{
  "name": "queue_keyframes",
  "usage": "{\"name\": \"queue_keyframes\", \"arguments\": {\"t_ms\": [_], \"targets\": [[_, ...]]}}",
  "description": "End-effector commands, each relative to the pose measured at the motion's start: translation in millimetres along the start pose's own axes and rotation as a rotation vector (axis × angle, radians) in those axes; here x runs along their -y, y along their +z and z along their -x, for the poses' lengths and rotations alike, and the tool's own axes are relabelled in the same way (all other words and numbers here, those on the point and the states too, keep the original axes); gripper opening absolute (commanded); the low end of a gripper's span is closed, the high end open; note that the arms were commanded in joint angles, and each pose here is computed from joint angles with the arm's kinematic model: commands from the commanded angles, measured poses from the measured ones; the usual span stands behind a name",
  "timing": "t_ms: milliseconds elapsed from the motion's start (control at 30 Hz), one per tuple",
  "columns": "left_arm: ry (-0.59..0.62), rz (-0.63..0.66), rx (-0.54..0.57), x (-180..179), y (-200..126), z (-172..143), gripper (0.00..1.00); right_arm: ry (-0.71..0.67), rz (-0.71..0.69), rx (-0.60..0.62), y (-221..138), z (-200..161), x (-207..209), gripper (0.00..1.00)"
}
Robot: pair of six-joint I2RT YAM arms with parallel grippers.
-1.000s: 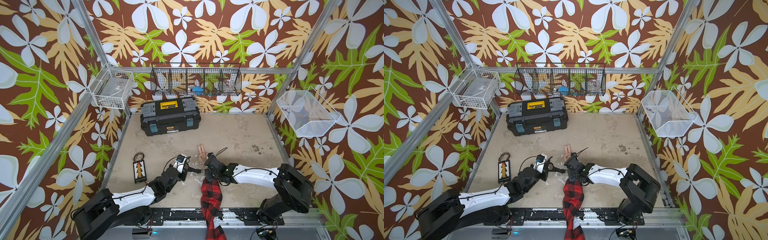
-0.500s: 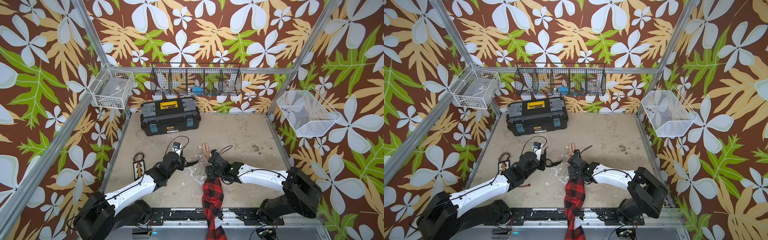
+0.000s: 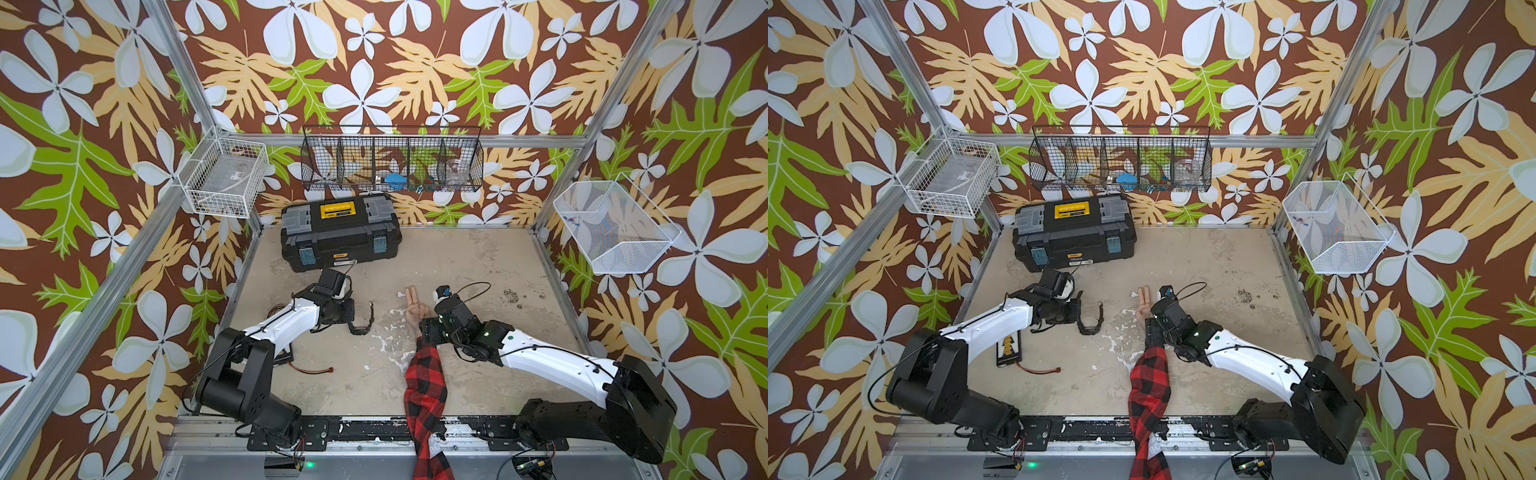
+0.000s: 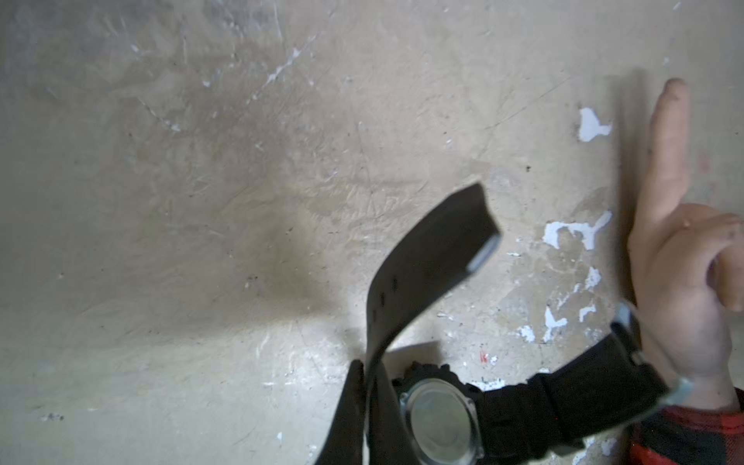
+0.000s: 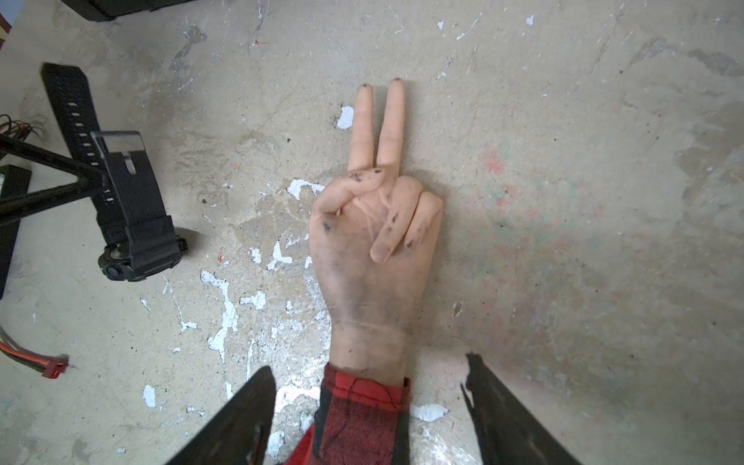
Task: Take off the watch
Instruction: Place the watch at the center of the board, then reset both arms
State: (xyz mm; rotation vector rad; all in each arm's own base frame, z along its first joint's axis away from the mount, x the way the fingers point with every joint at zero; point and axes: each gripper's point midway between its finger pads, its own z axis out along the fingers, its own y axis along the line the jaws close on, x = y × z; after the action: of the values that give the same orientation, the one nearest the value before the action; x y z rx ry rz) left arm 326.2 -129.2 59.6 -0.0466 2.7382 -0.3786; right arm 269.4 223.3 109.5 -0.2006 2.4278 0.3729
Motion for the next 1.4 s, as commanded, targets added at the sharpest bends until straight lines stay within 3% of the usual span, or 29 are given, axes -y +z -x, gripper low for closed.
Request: {"name": "queue_keyframes", "arguments": {"t_ms": [0,33,133,467,633,800,833,900,1200,1367], "targets": [[0.009,-0.040,-0.082,2.4,4.4,-4.7,0.00,-0.007,-0.018,-0.003,-1.0,-2.9,6.1,0.77],[0.015,-0.035,-0.087,2.3,6.4,-0.9,0.00,-0.005,-0.021,-0.004,-1.1,-3.4,7.1,0.76],[0.025,-0.019,-0.106,1.1,12.2,4.5,0.19,-0.004,-0.032,0.004,-3.4,-0.7,10.6,0.76],[0.055,0.010,-0.046,5.0,4.4,36.1,0.45,-0.011,-0.094,0.065,-20.0,23.2,35.2,0.77],[0.031,0.012,0.143,10.4,-26.1,69.6,0.59,-0.036,-0.153,0.122,-27.3,39.5,61.0,0.80],[-0.039,-0.015,0.366,10.8,-59.2,89.7,0.79,-0.017,-0.243,0.189,-37.3,59.2,103.2,0.96],[-0.053,-0.012,0.401,8.2,-63.9,90.6,0.93,-0.008,-0.260,0.205,-38.5,62.4,112.2,1.00],[-0.075,0.010,0.466,0.8,-72.3,92.2,0.99,0.011,-0.286,0.230,-39.6,68.3,128.0,1.00],[-0.106,0.265,0.805,-59.8,-114.2,84.8,0.98,0.033,-0.513,0.389,-42.1,74.3,185.2,0.99],[-0.122,0.336,0.992,-82.4,-134.4,70.1,0.97,-0.014,-0.629,0.497,-50.3,73.4,204.9,1.00]]}}
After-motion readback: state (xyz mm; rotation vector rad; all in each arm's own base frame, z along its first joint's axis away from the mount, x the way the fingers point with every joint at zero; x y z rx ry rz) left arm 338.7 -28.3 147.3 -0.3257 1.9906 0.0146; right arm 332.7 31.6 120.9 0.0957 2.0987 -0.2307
